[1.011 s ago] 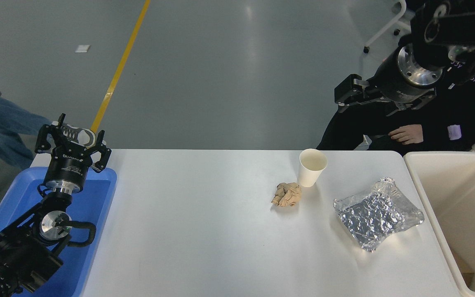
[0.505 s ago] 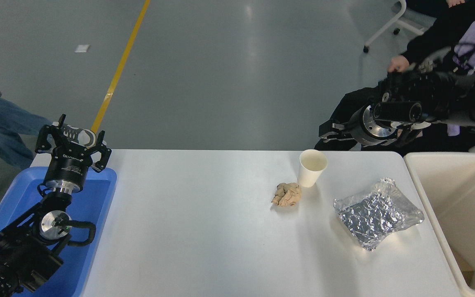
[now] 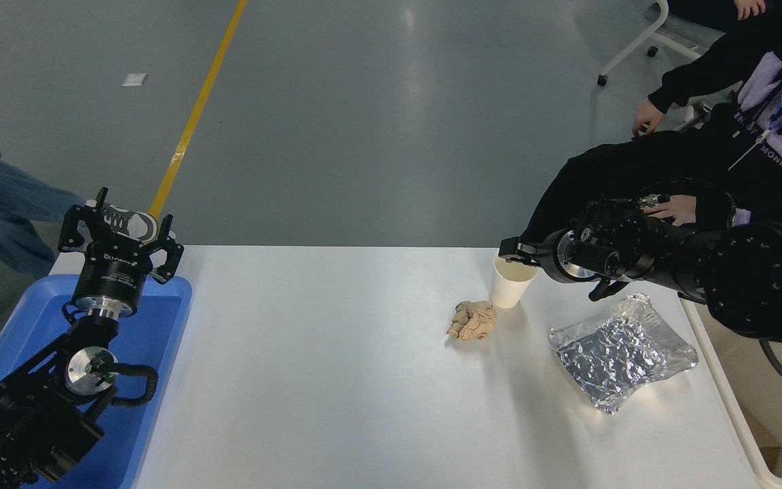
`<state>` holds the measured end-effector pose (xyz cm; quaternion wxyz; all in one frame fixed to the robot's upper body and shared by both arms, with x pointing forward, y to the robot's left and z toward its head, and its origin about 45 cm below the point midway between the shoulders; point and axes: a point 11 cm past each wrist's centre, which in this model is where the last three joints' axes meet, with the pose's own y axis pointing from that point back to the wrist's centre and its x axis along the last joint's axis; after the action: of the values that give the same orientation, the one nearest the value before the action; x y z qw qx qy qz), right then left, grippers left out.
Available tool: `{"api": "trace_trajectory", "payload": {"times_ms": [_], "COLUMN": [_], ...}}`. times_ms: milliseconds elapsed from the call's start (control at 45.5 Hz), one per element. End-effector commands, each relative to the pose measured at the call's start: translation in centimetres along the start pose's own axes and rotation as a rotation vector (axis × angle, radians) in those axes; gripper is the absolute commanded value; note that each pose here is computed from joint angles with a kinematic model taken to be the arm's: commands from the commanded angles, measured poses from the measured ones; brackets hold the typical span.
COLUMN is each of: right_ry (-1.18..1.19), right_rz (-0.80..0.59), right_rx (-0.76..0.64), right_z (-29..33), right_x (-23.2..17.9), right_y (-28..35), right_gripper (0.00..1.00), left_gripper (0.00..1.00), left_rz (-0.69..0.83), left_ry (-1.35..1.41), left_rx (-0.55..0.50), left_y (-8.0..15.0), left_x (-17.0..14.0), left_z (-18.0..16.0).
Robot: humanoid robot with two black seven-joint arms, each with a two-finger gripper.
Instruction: Pick up paper cup place in dustbin
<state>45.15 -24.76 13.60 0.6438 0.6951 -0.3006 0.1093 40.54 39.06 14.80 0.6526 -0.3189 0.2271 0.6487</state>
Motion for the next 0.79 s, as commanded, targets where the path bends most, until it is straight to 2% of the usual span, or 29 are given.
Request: {"api": "trace_trajectory", "payload": {"times_ms": [0, 154, 198, 484, 615, 747, 769], "right_ry": [-0.033, -0.078, -0.086, -0.094, -0.099, -0.093, -0.092], "right_rz": [0.02, 0.002, -0.001, -0.014, -0.018, -0.06, -0.068], "right_rx": [-0.016, 0.01, 0.013, 0.016, 0.013, -0.018, -0.02], "right_z": [1.1, 0.5, 0.4, 0.2, 0.2, 0.4, 0.3], "right_x": [-0.8, -1.6, -1.7, -1.9, -2.0, -3.0, -3.2], "right_y": [-1.2, -1.4, -1.4, -1.4, -1.3, -1.3, -1.3], "right_gripper": [1.0, 1.0, 0.89, 0.39, 0.27, 0.0, 0.0], "left_gripper": [0.99, 0.99, 0.99, 0.99, 0.99, 0.99, 0.99], "left_rz": [-0.001, -0.001, -0.002, -0.001, -0.001, -0.001, -0.001], "left_ry": [0.0, 0.0, 0.001, 0.0, 0.0, 0.0, 0.0], "left_rx": [0.0, 0.0, 0.0, 0.0, 0.0, 0.0, 0.0], "left_y": [0.0, 0.0, 0.0, 0.0, 0.0, 0.0, 0.0], "left_x": [0.0, 0.0, 0.0, 0.0, 0.0, 0.0, 0.0], "left_z": [0.0, 0.0, 0.0, 0.0, 0.0, 0.0, 0.0]}}
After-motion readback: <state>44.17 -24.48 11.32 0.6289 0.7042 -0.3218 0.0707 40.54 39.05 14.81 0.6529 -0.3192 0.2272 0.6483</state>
